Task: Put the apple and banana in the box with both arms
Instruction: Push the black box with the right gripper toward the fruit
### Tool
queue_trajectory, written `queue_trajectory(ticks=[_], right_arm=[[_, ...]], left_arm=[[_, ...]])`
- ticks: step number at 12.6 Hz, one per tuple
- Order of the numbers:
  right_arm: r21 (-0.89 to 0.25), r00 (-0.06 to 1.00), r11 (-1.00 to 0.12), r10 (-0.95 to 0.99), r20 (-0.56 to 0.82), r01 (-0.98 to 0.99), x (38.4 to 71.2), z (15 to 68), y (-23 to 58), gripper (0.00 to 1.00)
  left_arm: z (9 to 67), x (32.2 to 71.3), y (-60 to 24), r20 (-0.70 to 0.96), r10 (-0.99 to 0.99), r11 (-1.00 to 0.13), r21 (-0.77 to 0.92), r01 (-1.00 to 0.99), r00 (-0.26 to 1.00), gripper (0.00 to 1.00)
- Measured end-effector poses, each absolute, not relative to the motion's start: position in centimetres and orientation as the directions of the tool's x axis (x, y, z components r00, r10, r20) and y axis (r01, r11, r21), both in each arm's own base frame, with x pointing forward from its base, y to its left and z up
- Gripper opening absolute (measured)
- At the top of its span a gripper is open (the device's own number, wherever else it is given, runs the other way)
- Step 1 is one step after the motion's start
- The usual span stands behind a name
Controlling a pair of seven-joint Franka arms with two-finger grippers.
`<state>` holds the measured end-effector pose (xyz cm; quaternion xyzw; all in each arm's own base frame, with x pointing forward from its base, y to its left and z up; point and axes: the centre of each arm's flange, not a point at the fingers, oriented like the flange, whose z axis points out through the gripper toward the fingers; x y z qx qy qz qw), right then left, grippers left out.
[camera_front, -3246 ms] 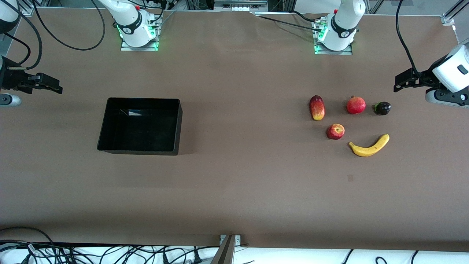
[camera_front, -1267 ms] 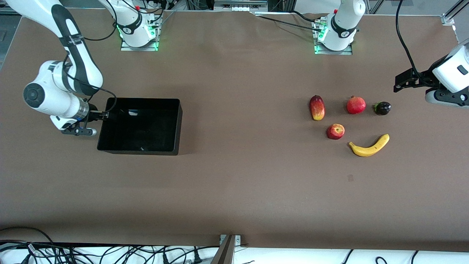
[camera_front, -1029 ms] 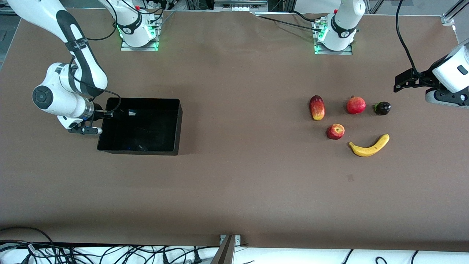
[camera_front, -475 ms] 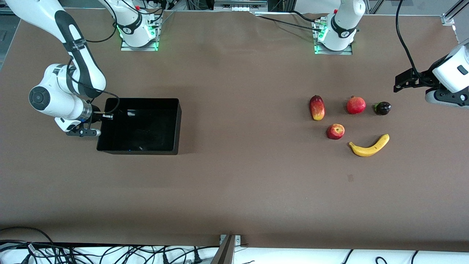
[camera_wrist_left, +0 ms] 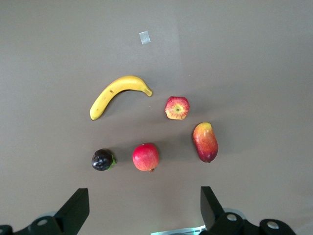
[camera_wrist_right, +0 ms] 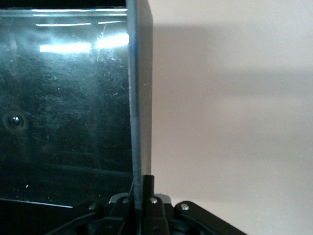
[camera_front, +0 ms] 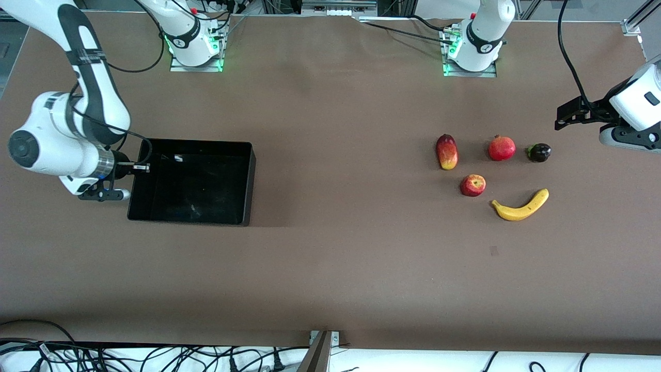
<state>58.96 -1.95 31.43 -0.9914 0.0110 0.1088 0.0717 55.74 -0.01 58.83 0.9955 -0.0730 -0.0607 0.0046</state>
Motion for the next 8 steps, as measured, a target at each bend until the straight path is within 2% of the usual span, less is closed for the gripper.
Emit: queue_trajectory(ticks=[2,4,6,8], right_arm=[[-0.196,0.98,-0.98,0.019,-0.197,-0.02,60.9,35.2,2.6,0.03],[-0.206,0.978,-0.977,0.091,-0.19,0.051,61.4,37.0,10.8,0.03],[-0.168,0.975,-0.986,0.048,-0.215,0.012,60.2,36.9,22.1,0.03],[-0.129,0.971,-0.991,0.01,-0.238,-0.021,58.6,34.5,32.3,0.03]], left_arm=[[58.8,55.7,0.0,-0.12,-0.145,-0.989,0.018,-0.144,0.982,1.0],[58.8,55.7,0.1,-0.12,-0.144,-0.99,0.018,-0.143,0.982,1.0],[58.8,55.7,0.1,-0.12,-0.144,-0.99,0.018,-0.143,0.982,1.0],[58.8,55.8,0.2,-0.12,-0.141,-0.99,0.018,-0.14,0.983,1.0]])
